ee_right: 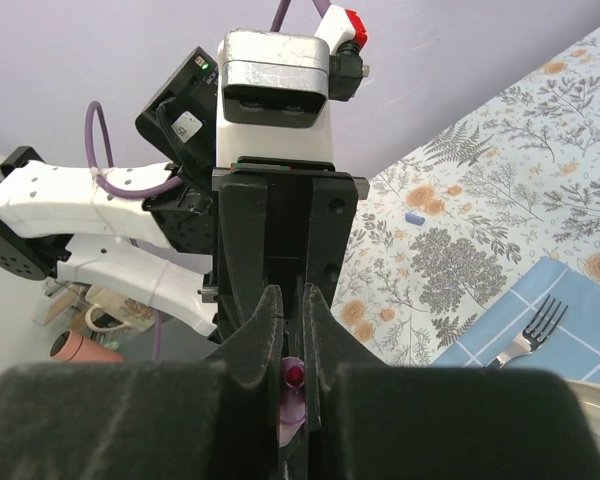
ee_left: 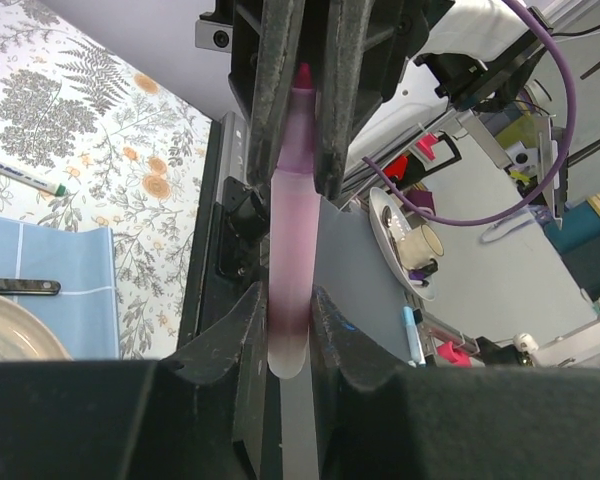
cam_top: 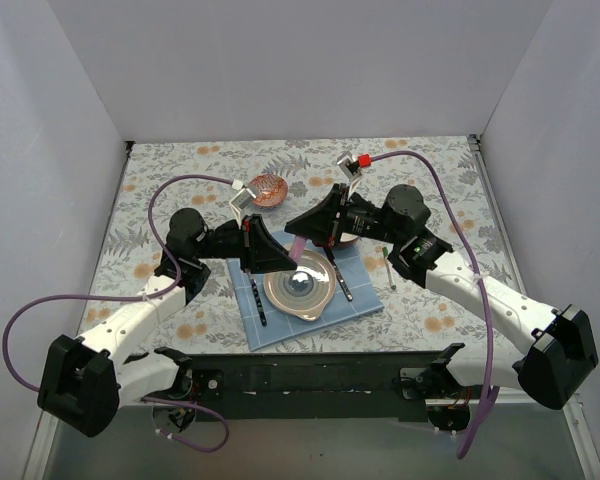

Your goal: Insert the pens into the pen caps

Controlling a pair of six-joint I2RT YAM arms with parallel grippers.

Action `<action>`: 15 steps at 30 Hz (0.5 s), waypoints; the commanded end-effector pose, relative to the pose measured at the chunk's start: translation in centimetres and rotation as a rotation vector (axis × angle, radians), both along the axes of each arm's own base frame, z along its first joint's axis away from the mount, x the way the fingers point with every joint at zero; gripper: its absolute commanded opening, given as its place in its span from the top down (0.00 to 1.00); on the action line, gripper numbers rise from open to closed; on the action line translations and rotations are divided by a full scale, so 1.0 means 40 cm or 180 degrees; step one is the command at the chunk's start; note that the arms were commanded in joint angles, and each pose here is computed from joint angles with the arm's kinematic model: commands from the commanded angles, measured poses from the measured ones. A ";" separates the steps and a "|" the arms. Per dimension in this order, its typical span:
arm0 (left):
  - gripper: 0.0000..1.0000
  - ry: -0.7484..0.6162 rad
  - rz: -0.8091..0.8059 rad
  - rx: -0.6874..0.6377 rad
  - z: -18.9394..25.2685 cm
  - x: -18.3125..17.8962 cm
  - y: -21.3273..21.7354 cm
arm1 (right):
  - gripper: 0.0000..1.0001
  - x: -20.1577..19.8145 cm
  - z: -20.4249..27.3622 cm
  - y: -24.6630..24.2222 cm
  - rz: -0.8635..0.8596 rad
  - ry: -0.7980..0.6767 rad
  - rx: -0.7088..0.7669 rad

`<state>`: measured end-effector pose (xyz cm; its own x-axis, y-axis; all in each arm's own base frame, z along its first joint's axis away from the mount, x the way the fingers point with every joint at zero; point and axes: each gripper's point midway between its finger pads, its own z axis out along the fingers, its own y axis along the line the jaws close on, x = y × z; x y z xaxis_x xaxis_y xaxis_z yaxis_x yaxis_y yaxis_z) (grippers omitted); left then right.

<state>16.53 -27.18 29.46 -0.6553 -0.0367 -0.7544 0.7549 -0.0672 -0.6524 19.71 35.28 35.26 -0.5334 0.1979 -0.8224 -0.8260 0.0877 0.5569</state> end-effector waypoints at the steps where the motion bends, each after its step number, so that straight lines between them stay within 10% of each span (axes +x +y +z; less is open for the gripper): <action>1: 0.90 -0.0044 0.0003 0.0005 0.024 0.009 -0.014 | 0.99 0.030 -0.008 -0.002 -0.0231 -0.0020 -0.0033; 8: 1.00 -0.0200 0.0238 0.0020 0.009 0.041 -0.018 | 0.97 0.042 -0.024 -0.015 -0.0383 0.0063 -0.0116; 13: 1.00 -0.0133 0.0446 0.0158 -0.026 0.083 -0.024 | 0.32 0.057 -0.024 -0.050 -0.0678 0.0195 -0.0221; 15: 1.00 -0.0115 0.0523 0.0254 -0.045 0.099 -0.025 | 0.25 0.063 -0.006 -0.075 -0.0820 0.0212 -0.0231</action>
<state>18.71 -27.90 27.82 -0.6466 -0.0598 -0.7605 0.7604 0.0286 -0.6488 21.55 34.23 33.29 -0.5684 0.2195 -0.7929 -0.7535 0.2481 0.6089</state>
